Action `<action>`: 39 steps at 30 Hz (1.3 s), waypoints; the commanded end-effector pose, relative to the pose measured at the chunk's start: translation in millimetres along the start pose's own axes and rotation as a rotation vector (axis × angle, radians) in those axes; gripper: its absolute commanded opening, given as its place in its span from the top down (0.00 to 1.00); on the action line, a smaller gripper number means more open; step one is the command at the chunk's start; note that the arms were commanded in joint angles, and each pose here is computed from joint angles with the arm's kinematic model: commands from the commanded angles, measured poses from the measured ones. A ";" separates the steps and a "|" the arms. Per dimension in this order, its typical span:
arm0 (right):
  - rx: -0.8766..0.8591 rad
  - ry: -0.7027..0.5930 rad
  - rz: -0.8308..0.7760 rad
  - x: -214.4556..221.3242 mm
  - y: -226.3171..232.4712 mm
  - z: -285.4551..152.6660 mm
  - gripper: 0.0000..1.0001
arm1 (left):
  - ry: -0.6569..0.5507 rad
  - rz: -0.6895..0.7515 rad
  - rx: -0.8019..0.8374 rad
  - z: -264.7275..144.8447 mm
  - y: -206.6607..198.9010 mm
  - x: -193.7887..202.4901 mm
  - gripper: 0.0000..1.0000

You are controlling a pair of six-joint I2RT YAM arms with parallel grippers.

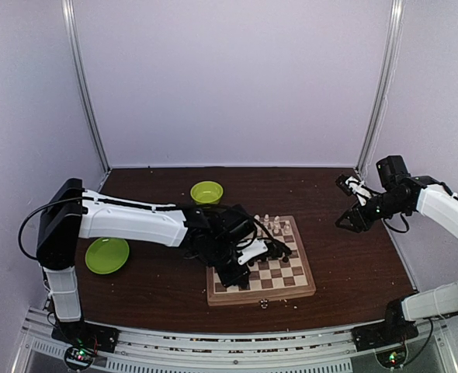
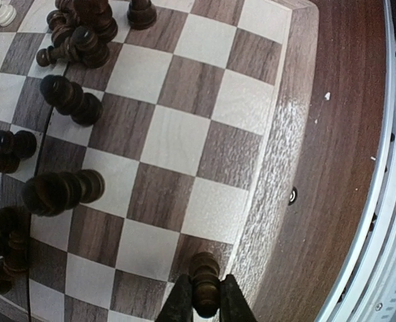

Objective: Set up the chess pieces on the board
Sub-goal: Place the bishop on f8, then pick up the pawn from the chessboard.

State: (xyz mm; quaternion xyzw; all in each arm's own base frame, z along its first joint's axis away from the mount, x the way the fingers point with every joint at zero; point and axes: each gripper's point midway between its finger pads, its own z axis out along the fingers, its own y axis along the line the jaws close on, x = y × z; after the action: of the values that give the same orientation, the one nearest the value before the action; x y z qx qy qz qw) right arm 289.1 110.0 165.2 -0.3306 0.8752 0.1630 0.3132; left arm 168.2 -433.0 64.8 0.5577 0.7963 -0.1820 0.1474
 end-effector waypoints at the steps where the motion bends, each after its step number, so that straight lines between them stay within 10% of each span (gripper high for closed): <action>1: -0.005 0.008 -0.003 0.9 1.2 1.3 0.52 | -0.008 -0.006 -0.034 -7.9 2.4 2.9 0.89; 24: -0.012 0.022 0.003 3.5 0.8 4.3 0.52 | -0.141 0.025 -0.094 -69.2 1.3 -37.3 0.57; 39: -0.016 0.039 -0.016 7.3 0.4 6.9 0.52 | -0.214 -0.272 -0.435 -112.1 129.5 -23.6 0.57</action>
State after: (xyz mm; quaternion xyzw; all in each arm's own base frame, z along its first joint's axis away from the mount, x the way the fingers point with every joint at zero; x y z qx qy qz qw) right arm 288.3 109.9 156.0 -0.3357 0.8786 0.1648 0.2969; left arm 266.0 -377.8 182.2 0.4268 0.8354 -0.1052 0.3300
